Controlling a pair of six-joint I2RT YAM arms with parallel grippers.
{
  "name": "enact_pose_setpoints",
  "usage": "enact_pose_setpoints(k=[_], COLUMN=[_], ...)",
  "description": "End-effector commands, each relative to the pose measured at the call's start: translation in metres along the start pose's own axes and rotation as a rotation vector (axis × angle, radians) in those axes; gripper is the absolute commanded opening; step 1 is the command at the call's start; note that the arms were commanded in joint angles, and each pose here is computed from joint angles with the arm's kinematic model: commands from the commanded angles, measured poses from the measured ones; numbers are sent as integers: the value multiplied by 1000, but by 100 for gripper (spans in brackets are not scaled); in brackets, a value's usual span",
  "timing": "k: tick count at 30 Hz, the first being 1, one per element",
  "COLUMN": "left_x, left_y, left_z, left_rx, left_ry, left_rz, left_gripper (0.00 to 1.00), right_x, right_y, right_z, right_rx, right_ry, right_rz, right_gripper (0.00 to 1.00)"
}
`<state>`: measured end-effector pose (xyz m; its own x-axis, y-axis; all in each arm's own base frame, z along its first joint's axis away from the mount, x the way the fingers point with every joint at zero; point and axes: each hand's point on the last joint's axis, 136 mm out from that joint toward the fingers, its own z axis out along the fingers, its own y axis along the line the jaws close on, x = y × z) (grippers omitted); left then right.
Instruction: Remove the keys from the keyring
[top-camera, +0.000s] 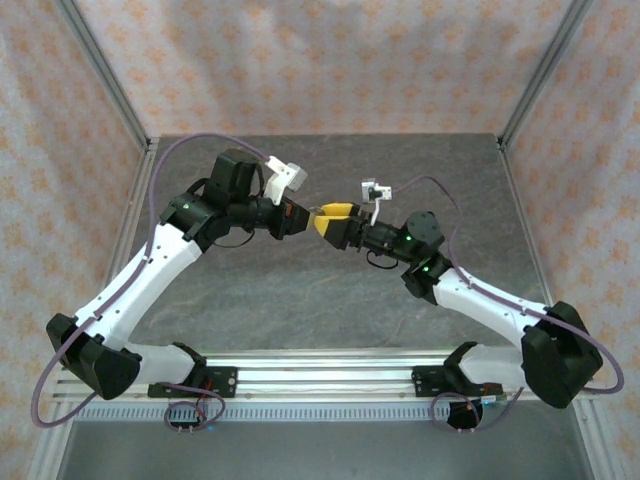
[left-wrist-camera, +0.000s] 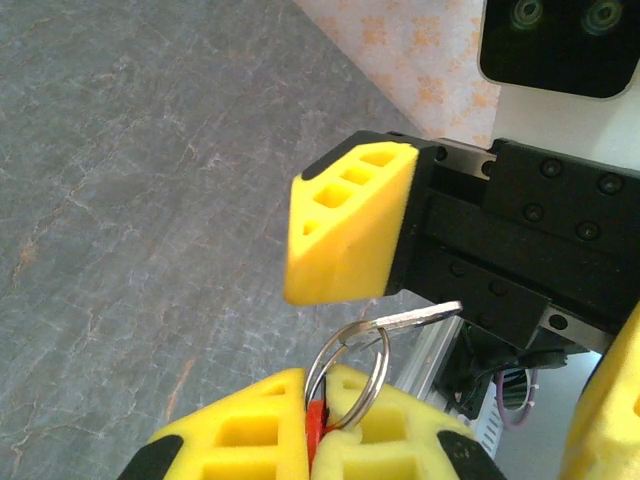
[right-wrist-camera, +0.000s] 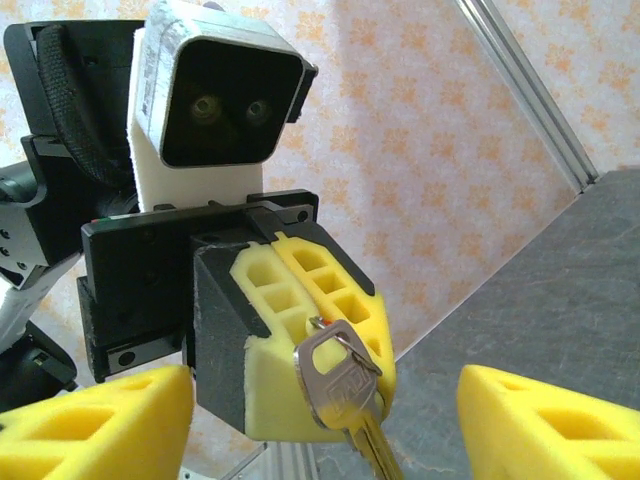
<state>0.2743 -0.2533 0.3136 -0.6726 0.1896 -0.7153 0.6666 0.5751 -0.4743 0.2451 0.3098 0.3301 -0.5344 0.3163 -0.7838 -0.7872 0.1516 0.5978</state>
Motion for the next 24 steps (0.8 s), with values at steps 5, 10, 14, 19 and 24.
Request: enact_pose_setpoints(k=[5,10,14,19,24], left_x=[-9,-10,-9,-8,-6], left_y=[-8,-8,-7,-9,-8], left_z=[-8,-10,-12,-14,-15], left_rx=[41,43,44,49,42], left_ry=[-56,-63,-71,-78,-86], left_rz=[6,4,6,10,25], left_gripper=[0,0,0,0,0], right_x=[-13,-19,-19,-22,-21], right_y=[21,18,11,15,11], right_z=[7,1,-3,-5,-5], right_rx=[-71,-37,5,17,57], right_ry=[-27,-66,-73,-59,-31], right_rz=[-50,-60,-64,-83,-94], right_gripper=[53,34,21,9,0])
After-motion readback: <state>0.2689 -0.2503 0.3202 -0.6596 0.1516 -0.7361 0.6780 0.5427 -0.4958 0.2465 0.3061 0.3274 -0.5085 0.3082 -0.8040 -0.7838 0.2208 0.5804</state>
